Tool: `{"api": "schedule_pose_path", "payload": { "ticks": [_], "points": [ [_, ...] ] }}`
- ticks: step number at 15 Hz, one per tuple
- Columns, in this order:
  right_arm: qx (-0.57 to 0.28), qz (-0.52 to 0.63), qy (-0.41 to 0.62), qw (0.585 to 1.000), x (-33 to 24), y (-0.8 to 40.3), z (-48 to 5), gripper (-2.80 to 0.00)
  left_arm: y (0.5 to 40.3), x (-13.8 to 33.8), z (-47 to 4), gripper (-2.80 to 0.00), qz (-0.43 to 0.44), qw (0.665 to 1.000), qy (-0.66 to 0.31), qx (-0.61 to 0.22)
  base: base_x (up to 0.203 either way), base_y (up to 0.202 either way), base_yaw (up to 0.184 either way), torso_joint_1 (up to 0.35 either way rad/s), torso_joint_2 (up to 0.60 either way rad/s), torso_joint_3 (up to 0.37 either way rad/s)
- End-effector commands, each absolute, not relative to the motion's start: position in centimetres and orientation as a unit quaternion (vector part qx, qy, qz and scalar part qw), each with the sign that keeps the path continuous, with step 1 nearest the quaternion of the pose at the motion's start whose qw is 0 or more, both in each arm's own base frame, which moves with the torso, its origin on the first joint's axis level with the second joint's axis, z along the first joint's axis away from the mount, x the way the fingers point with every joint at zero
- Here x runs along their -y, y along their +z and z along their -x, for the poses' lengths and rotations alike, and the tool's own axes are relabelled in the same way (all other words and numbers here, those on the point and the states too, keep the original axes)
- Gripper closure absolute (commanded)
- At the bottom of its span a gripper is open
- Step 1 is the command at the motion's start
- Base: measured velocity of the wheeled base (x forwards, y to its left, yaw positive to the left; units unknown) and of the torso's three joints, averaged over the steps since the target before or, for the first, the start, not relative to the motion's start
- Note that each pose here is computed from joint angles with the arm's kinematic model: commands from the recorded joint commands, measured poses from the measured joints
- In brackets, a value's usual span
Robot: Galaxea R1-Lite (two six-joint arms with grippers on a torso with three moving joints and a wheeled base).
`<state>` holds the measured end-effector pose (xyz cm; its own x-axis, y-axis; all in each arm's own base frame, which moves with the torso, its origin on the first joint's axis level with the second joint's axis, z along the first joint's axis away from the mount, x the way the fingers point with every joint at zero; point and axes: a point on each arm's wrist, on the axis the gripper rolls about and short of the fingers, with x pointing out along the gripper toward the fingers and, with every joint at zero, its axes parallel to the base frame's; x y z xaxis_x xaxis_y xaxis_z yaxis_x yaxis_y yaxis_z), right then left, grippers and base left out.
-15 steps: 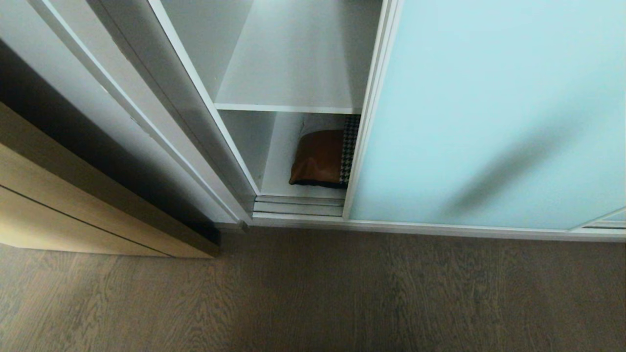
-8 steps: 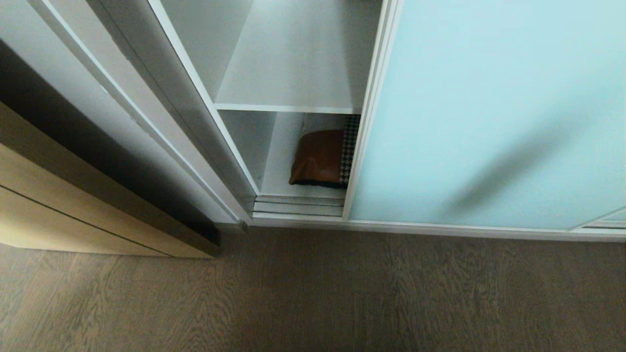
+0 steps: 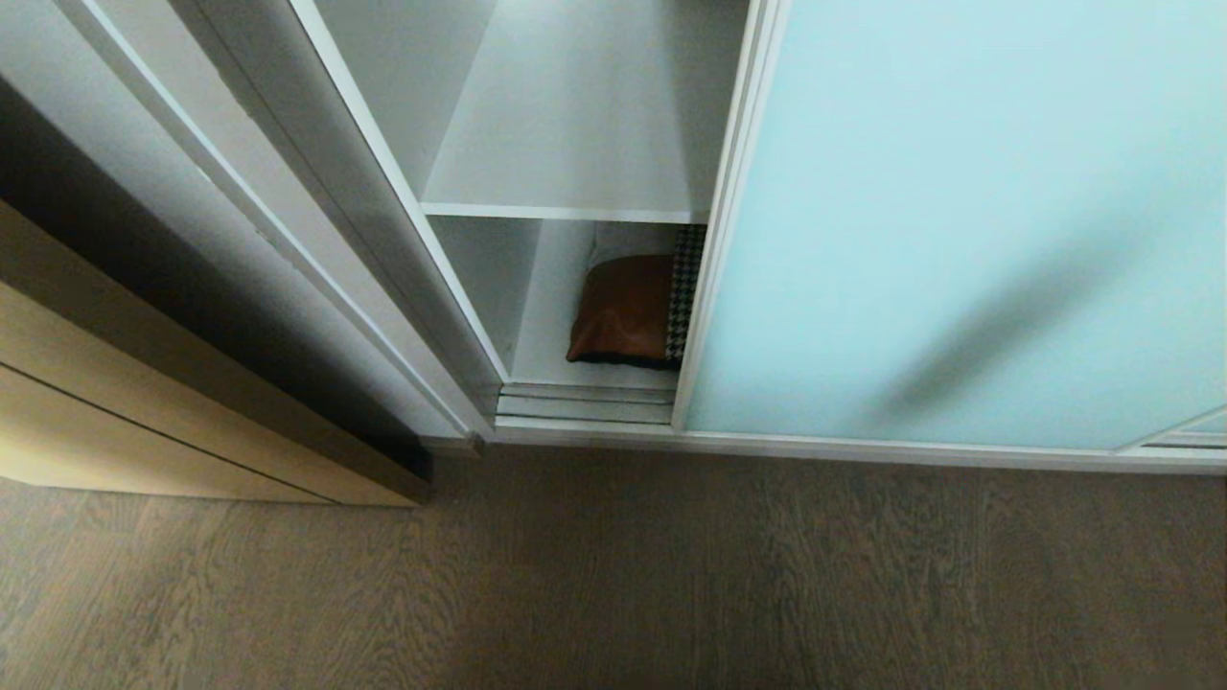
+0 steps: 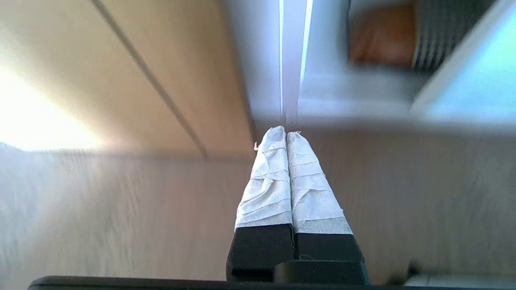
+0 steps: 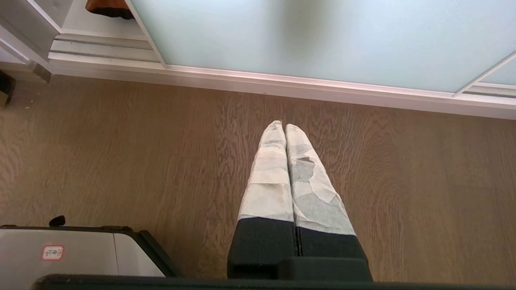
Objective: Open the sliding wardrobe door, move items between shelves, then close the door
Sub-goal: Close the door
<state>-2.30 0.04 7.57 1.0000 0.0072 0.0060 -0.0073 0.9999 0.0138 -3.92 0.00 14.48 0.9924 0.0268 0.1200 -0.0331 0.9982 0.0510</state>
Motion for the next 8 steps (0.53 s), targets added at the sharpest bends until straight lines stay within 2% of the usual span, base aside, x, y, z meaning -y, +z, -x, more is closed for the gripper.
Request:
{"api": "schedule_pose_path", "payload": {
  "ticks": [1,5,8],
  "points": [
    [0.001,-0.007,0.004,1.0,0.0,7.6,2.3,0.0,20.6,0.0,2.2,0.0,-0.017,0.999,0.005,0.044,0.0,0.0,0.0,0.0,0.0,0.0],
    [0.002,-0.007,0.004,1.0,0.0,7.6,2.3,0.0,28.2,0.3,-5.7,0.0,0.034,0.997,-0.074,-0.017,0.0,0.0,0.0,0.0,0.0,0.0],
    [0.002,-0.007,0.003,1.0,0.0,7.6,2.3,0.0,32.6,1.0,-13.4,0.0,0.061,0.981,-0.181,-0.031,0.0,0.0,0.0,0.0,0.0,0.0]
  ]
}}
